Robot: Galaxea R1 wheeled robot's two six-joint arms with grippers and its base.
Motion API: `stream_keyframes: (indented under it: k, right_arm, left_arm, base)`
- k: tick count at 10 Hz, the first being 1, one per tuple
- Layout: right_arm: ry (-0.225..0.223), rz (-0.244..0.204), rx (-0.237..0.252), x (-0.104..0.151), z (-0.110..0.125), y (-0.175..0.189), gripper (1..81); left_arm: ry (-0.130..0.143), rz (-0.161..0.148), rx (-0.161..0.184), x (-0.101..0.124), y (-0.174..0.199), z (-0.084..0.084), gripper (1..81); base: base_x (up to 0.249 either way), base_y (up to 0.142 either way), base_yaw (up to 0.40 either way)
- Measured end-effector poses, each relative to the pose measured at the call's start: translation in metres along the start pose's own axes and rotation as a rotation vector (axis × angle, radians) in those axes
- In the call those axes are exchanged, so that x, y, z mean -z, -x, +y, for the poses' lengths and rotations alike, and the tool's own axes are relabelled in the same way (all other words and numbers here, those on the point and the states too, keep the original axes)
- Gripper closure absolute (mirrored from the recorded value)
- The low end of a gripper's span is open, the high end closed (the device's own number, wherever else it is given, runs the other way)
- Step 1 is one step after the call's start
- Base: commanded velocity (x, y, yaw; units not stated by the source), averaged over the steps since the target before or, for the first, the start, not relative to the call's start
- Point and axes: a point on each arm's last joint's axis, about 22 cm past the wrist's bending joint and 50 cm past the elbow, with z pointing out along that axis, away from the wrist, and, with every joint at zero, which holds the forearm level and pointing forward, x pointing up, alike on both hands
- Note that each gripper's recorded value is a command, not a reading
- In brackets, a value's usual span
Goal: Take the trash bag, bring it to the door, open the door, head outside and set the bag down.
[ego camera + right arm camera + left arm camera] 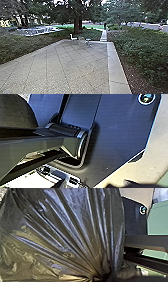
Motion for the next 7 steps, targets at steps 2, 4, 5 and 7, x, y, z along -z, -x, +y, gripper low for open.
stream_keyframes:
  k: [2, 4, 5, 7]
  right_arm:
    - [-0.067, 0.000, 0.007, 0.003, -0.019, 0.000, 1.0]
    - [-0.112, -0.027, 0.000, 0.009, -0.021, 0.014, 1.0]
    - [-0.113, -0.055, -0.012, 0.010, -0.014, 0.028, 1.0]
    - [-0.124, -0.106, -0.035, 0.007, -0.015, 0.051, 1.0]
  left_arm:
    - [0.078, 0.009, -0.008, 0.008, -0.015, 0.017, 81.1]
    - [0.110, -0.001, 0.017, 0.029, -0.024, 0.004, 81.1]
    - [0.100, -0.007, 0.043, 0.043, -0.035, -0.016, 81.1]
    - [0.106, 0.010, 0.102, 0.056, -0.084, -0.025, 81.1]
  base:
    - [0.000, 0.000, 0.000]
    - [0.000, 0.000, 0.000]
    - [0.000, 0.000, 0.000]
    - [0.000, 0.000, 0.000]
